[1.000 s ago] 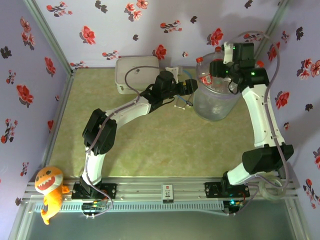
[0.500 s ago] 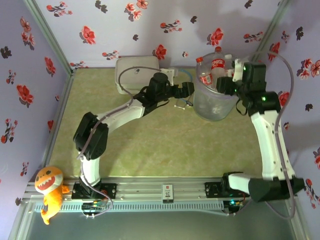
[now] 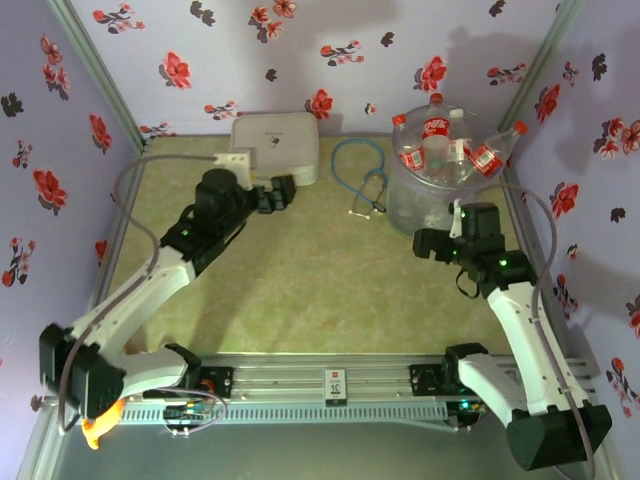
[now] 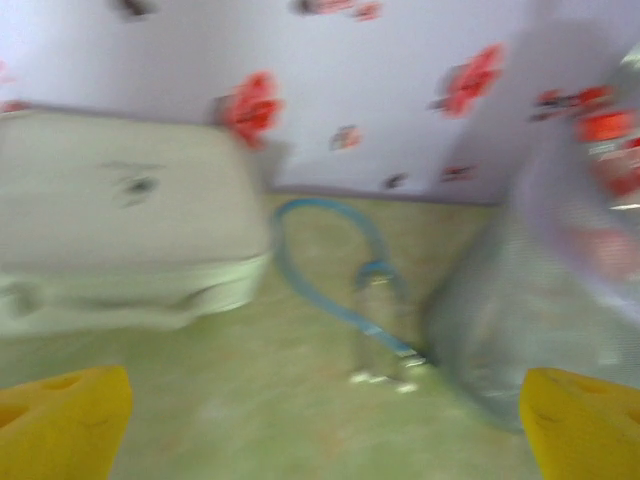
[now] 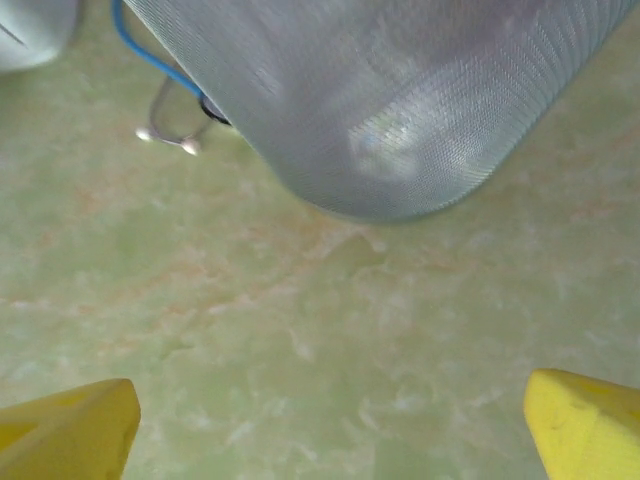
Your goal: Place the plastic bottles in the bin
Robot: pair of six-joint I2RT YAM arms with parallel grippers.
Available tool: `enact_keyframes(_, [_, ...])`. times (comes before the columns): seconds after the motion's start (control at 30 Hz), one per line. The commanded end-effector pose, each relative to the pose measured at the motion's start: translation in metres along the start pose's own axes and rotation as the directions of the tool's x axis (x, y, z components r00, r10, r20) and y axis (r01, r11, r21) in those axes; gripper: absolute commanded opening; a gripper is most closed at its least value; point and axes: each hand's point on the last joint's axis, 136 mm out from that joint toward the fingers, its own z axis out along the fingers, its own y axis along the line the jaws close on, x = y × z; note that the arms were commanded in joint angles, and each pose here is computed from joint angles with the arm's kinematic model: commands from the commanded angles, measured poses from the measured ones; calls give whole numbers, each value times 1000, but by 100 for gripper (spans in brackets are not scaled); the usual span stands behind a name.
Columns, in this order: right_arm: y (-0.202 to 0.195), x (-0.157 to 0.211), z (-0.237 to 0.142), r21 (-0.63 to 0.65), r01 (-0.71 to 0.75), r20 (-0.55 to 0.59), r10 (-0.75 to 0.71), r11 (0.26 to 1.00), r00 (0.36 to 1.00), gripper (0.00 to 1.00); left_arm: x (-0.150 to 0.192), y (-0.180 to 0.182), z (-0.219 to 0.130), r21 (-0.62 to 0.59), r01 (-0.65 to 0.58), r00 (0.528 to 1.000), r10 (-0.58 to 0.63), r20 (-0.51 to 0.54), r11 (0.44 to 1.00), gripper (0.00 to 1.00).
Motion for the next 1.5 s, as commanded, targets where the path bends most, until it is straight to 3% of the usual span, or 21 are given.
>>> enact_keyframes(0.0, [-14, -11, 14, 81, -15, 119, 5, 997, 993, 99, 39, 81, -28, -306, -108, 992, 82, -97, 946, 100])
enact_keyframes(0.17, [-33, -5, 49, 166, 2, 200, -36, 986, 979, 99, 73, 161, -61, -560, -169, 985, 125, -116, 811, 100])
enact_keyframes(0.3, [-42, 1, 72, 211, 26, 223, -74, 977, 972, 99, 90, 196, -66, -635, -179, 983, 159, -89, 752, 100])
enact_keyframes(0.47, [-44, -5, 85, 215, 37, 331, -108, 976, 937, 99, 97, 234, -68, -707, -187, 981, 171, -95, 682, 100])
enact_keyframes(0.67, [-47, -3, 96, 218, 23, 403, -111, 976, 909, 99, 113, 259, -46, -681, -207, 977, 191, -100, 702, 100])
enact_keyframes(0.9, [-55, -15, 101, 259, 3, 465, -127, 966, 876, 99, 106, 271, -25, -652, -153, 978, 208, 8, 743, 100])
enact_keyframes(1.2, [-61, -35, 114, 259, -9, 512, -130, 966, 849, 99, 118, 284, 9, -592, -157, 981, 196, 2, 790, 100])
enact_keyframes(1.47, [-69, -40, 134, 248, -25, 535, -116, 968, 837, 99, 121, 284, 10, -586, -157, 980, 199, 7, 795, 100])
